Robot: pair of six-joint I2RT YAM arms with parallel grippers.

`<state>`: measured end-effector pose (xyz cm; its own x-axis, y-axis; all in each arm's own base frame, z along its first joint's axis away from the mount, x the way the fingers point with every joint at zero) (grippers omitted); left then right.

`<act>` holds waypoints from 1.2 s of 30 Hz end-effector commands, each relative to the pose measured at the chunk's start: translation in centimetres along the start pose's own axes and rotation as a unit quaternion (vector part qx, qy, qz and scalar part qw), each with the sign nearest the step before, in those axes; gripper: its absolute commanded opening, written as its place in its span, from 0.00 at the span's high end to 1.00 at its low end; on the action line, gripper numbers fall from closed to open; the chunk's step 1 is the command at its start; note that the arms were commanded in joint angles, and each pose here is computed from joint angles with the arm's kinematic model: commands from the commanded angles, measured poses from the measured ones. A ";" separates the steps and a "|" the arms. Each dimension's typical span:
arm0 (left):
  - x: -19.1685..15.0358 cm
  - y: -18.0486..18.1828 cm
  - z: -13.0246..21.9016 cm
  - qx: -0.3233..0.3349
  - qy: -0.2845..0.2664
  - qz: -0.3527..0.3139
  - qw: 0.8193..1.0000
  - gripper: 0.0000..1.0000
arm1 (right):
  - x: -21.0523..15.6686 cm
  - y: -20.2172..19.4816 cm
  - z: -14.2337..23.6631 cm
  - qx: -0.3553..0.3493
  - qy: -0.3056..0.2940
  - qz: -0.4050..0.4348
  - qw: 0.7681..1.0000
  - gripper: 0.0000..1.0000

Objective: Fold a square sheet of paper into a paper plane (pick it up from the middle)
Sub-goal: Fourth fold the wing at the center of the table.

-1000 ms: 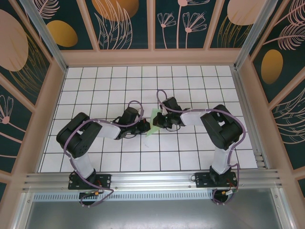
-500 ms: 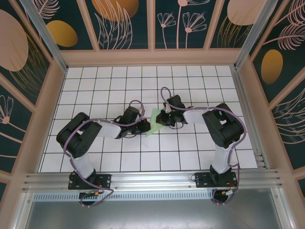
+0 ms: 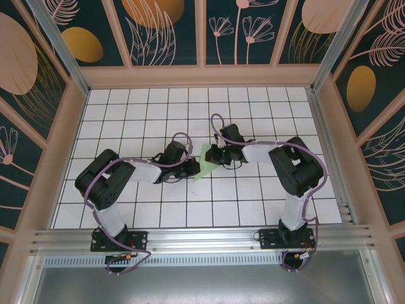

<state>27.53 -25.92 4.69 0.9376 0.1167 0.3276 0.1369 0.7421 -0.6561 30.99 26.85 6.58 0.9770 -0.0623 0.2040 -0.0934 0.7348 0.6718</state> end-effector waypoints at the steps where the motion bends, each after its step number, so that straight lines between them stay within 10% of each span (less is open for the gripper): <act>1: -3.2 5.9 -0.6 0.133 0.045 0.019 0.990 0.99 | 0.4 -0.3 -0.3 -0.003 -0.002 0.012 1.000 0.94; 36: -4.0 6.6 -0.8 0.148 0.065 0.010 0.987 0.98 | 0.9 0.3 -0.6 0.009 0.016 0.048 0.999 0.94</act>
<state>27.53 -25.98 4.63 0.9354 0.0897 0.3420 0.1627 0.7494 -0.6417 33.89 25.88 5.68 0.9697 -0.0490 0.2393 -0.1228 0.7492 0.6509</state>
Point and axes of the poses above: each hand's point on the last joint's axis, 136 mm out from that joint toward the fingers, its own z axis back along the fingers, its own y axis along the line the jaws close on, x = y × z, the point moved 5 cm from there along z, back along the fingers, and after that the axes turned 1 degree about -z, right-handed, at the moved point
